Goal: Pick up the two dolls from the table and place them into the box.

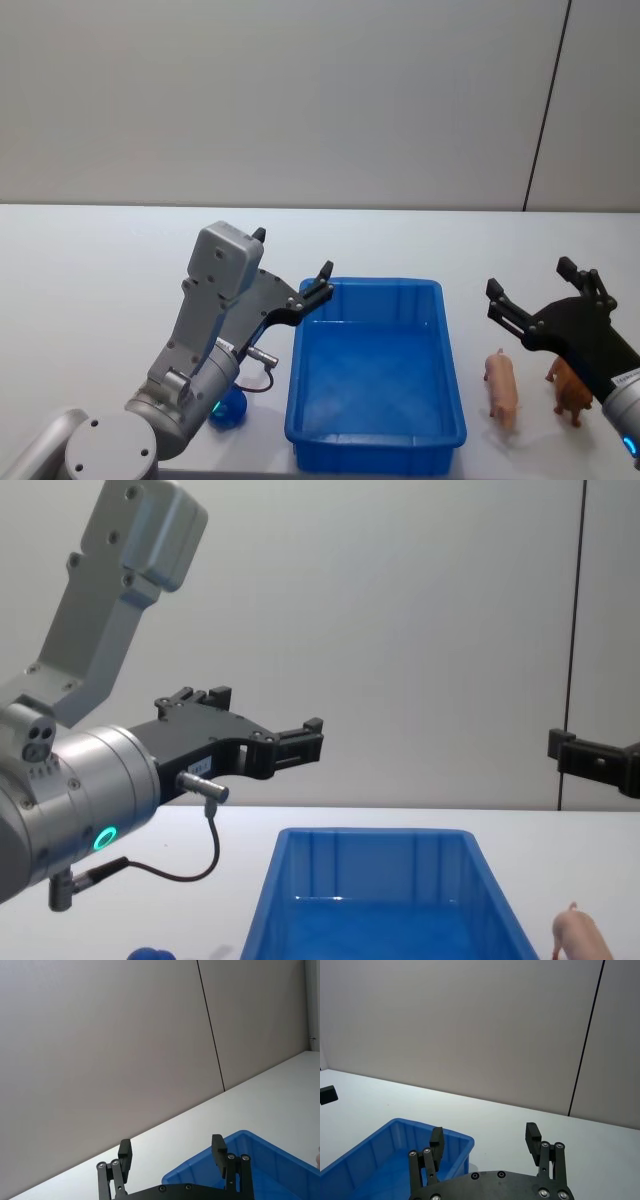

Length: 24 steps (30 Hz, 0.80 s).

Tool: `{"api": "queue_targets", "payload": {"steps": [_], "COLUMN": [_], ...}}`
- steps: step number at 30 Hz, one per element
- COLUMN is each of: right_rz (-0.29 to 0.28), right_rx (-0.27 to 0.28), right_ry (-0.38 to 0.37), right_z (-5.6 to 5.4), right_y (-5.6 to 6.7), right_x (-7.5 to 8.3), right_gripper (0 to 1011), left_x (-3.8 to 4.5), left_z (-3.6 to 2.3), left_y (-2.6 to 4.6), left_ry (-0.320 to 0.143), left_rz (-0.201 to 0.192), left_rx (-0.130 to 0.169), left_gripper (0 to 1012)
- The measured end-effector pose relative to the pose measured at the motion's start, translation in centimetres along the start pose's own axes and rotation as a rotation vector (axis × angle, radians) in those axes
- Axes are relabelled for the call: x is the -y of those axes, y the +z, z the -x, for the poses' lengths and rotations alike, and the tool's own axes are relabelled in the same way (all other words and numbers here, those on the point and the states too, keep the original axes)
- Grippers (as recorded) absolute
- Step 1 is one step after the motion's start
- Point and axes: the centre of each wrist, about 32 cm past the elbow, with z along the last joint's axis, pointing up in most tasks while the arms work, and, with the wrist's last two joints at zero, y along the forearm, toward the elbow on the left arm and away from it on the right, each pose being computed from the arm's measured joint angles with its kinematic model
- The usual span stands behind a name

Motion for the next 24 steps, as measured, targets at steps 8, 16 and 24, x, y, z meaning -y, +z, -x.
{"api": "queue_targets", "payload": {"steps": [8,16,24], "right_rz": [0.000,0.000,0.000], "right_rx": [0.000,0.000,0.000], "right_ry": [0.000,0.000,0.000], "right_z": [0.00,0.00,0.00], "right_y": [0.00,0.00,0.00], "right_x": [0.00,0.00,0.00], "right_gripper": [1001,1001,1001], "left_x": [0.00,0.00,0.00], "left_z": [0.00,0.00,0.00], "left_y": [0.00,0.00,0.00], "left_ry": [0.000,0.000,0.000], "left_rz": [0.000,0.000,0.000], "left_rx": [0.000,0.000,0.000], "left_gripper": [1003,1003,1003]}}
